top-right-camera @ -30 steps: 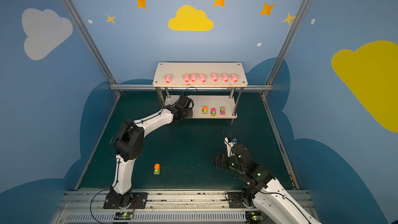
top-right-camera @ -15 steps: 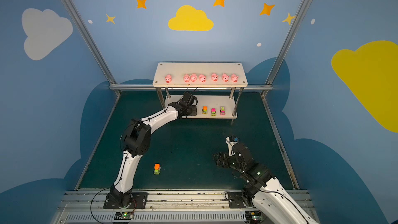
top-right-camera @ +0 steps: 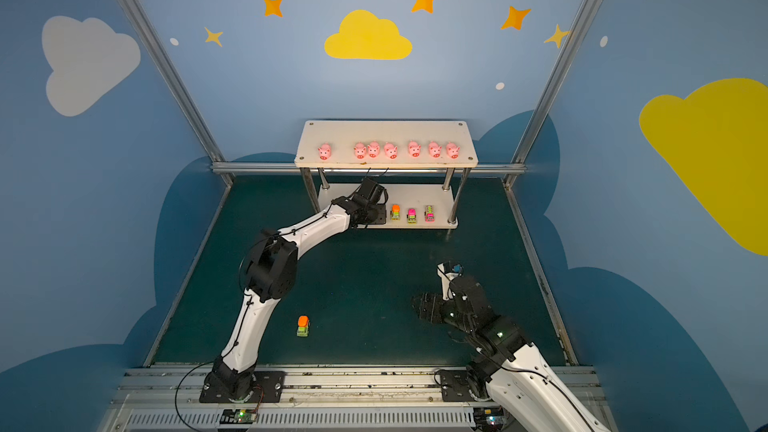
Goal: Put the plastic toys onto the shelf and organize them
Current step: 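Set the orange car beside the shelf cars and open the left gripper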
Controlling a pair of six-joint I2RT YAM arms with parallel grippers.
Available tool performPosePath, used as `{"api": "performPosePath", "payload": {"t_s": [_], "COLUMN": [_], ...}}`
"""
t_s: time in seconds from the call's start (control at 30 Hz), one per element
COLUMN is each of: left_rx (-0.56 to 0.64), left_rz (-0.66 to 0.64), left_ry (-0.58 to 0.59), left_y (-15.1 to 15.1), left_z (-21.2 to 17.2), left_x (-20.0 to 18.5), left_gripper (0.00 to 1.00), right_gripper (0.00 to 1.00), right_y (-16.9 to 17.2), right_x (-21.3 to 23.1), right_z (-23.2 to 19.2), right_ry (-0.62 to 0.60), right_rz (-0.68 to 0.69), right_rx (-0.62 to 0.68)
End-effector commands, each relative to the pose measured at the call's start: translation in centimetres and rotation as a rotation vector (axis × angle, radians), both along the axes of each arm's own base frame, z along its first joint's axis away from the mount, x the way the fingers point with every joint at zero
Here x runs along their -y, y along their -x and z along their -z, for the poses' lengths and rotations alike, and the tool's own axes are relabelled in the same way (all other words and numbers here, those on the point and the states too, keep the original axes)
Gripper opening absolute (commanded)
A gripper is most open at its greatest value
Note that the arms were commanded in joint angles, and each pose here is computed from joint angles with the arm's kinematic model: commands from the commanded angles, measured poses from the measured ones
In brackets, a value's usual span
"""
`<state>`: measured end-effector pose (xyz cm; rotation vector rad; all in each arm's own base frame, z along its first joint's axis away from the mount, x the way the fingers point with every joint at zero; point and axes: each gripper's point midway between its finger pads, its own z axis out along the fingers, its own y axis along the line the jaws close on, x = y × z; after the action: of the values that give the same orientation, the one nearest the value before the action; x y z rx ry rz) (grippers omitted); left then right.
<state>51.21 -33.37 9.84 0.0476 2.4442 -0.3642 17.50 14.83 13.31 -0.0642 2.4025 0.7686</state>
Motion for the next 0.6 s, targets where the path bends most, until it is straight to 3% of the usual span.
{"api": "performPosePath", "payload": {"t_s": [0.0,0.57], "left_rx": [-0.013,0.036], "left_rz": [-0.002,-0.007], "left_ry": [-0.010,-0.056], "left_y": [0.1,1.7], "left_z": [-0.1,-2.9], "left_x": [0.1,-1.0], "left_gripper": [0.52,0.65], "right_gripper": [0.84,0.84], "right_y": [0.3,0.5], "right_x": [0.2,0.2], "right_z": [-0.2,-0.4], "right_ry": [0.000,-0.020], "right_rz": [0.001,0.003], "right_rx": [-0.006,-0.010]}}
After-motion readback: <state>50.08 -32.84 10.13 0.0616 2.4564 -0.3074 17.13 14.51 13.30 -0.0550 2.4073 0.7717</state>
